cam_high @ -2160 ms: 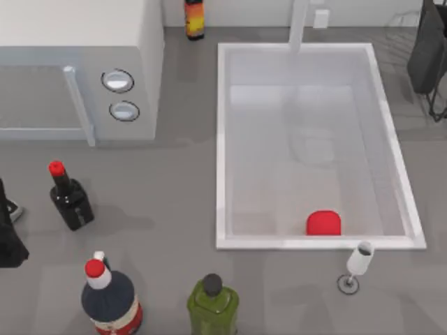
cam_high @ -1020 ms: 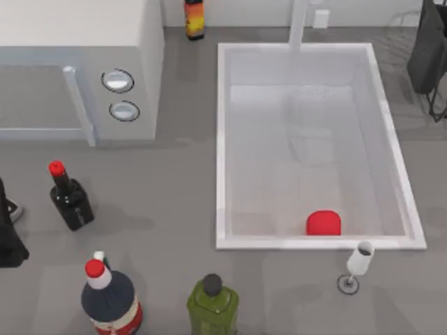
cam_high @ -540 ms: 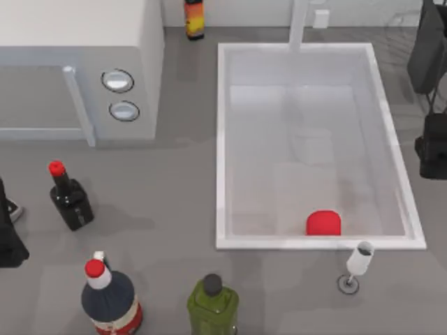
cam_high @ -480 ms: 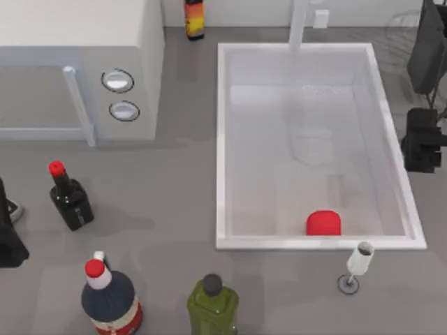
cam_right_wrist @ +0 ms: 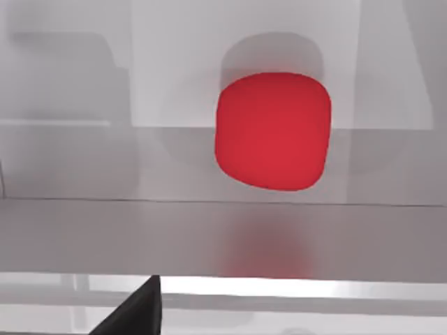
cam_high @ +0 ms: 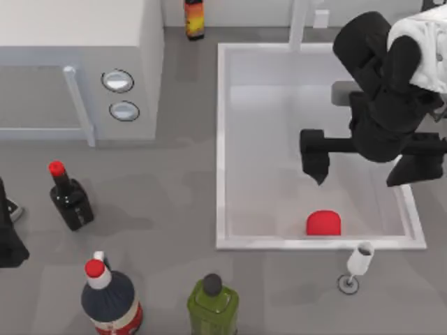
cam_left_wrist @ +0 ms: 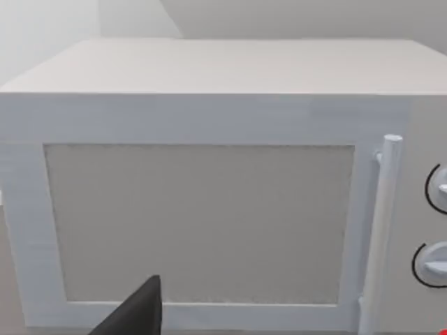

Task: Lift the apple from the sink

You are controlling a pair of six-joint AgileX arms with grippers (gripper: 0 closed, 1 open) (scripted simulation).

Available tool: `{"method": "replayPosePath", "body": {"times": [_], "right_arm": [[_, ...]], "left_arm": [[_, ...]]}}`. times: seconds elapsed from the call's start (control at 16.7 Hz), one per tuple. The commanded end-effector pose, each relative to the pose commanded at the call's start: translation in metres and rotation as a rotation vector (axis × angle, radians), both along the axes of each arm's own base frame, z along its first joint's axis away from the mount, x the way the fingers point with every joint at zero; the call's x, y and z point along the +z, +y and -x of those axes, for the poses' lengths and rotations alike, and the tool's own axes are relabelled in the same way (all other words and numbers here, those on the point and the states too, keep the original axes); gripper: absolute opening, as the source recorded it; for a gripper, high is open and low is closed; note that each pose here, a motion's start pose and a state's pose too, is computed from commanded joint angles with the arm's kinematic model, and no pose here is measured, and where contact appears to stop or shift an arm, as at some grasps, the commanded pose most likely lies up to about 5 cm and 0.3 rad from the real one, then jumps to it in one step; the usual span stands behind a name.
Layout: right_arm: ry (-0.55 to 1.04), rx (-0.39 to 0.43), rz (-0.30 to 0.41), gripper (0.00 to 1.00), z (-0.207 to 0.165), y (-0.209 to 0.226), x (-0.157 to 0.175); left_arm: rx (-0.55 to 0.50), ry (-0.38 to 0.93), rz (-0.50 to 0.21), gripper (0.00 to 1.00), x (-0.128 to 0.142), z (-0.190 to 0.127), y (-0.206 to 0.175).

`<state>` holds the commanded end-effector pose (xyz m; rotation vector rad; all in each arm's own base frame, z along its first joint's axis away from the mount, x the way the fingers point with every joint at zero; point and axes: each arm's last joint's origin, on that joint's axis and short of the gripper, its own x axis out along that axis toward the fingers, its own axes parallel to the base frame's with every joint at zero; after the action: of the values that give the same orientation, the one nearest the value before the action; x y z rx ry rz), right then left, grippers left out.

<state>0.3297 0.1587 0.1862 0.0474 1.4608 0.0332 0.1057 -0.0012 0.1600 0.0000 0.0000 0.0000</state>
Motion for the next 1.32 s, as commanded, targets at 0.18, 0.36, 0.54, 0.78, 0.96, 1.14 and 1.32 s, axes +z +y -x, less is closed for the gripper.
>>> {"method": "replayPosePath", "body": {"times": [0.18,0.36,0.54,0.78,0.96,1.14,1.32], "right_arm": [[0.089,-0.001,0.041,1.00,-0.012,0.019,-0.022],[0.110,-0.001,0.052,1.00,-0.015,0.023,-0.027],[0.110,-0.001,0.052,1.00,-0.015,0.023,-0.027],[0.116,-0.005,0.054,1.00,-0.017,0.022,-0.042],[0.113,-0.003,0.053,1.00,-0.021,0.026,-0.082],[0.093,-0.002,0.043,1.00,-0.023,0.027,-0.132],[0.102,-0.001,0.047,1.00,-0.017,0.025,-0.170]], "left_arm": [[0.000,0.000,0.000,1.00,0.000,0.000,0.000],[0.000,0.000,0.000,1.00,0.000,0.000,0.000],[0.000,0.000,0.000,1.00,0.000,0.000,0.000],[0.000,0.000,0.000,1.00,0.000,0.000,0.000],[0.000,0.000,0.000,1.00,0.000,0.000,0.000],[0.000,0.000,0.000,1.00,0.000,0.000,0.000],[0.000,0.000,0.000,1.00,0.000,0.000,0.000]]}}
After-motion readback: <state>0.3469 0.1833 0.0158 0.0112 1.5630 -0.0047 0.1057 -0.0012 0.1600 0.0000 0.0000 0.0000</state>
